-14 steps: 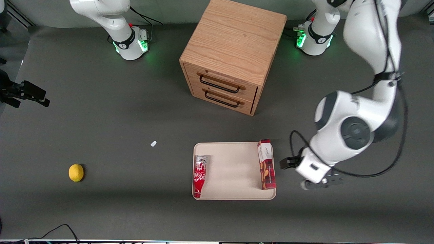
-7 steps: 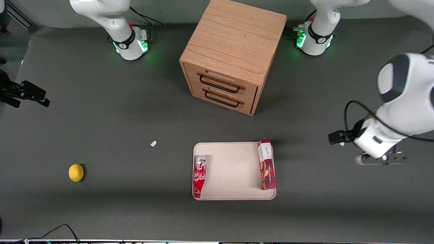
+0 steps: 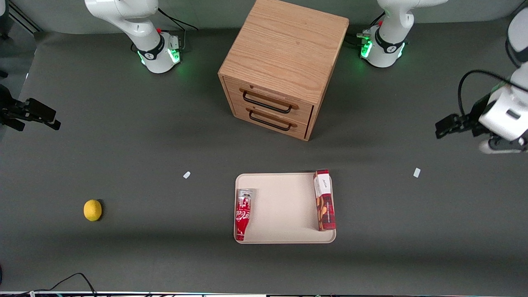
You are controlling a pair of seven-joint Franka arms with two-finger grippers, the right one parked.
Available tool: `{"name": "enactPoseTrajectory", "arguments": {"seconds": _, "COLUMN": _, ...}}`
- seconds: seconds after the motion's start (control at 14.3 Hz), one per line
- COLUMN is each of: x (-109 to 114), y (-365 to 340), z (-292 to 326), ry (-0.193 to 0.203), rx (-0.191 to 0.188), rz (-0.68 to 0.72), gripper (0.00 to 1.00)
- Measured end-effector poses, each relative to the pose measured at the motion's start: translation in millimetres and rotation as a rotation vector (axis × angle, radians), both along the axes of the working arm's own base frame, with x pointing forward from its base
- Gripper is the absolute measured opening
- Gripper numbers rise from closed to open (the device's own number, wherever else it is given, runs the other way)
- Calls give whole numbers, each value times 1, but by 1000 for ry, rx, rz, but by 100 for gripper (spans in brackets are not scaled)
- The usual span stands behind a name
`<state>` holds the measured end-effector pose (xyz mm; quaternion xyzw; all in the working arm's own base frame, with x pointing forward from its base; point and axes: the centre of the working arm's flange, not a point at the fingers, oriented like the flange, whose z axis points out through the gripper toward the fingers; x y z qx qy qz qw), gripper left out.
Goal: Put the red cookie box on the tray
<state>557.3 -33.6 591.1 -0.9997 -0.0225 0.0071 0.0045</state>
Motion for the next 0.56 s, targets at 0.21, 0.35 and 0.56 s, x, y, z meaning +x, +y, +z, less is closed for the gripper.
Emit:
{"name": "enactPoseTrajectory", "arguments": {"seconds": 0.21, "x": -23, "y": 8, "z": 29, "ry": -20, "rx": 8, "rz": -23, "gripper": 100}}
{"name": "enactPoseTrajectory", "arguments": {"seconds": 0.35, "x": -28, "y": 11, "z": 35, "ry": -26, "rx": 10, "rz": -37, "gripper": 100}}
{"name": "enactPoseTrajectory", "arguments": {"seconds": 0.56, "x": -30, "y": 12, "z": 35, "ry": -9, "rx": 6, "rz": -52, "gripper": 100}}
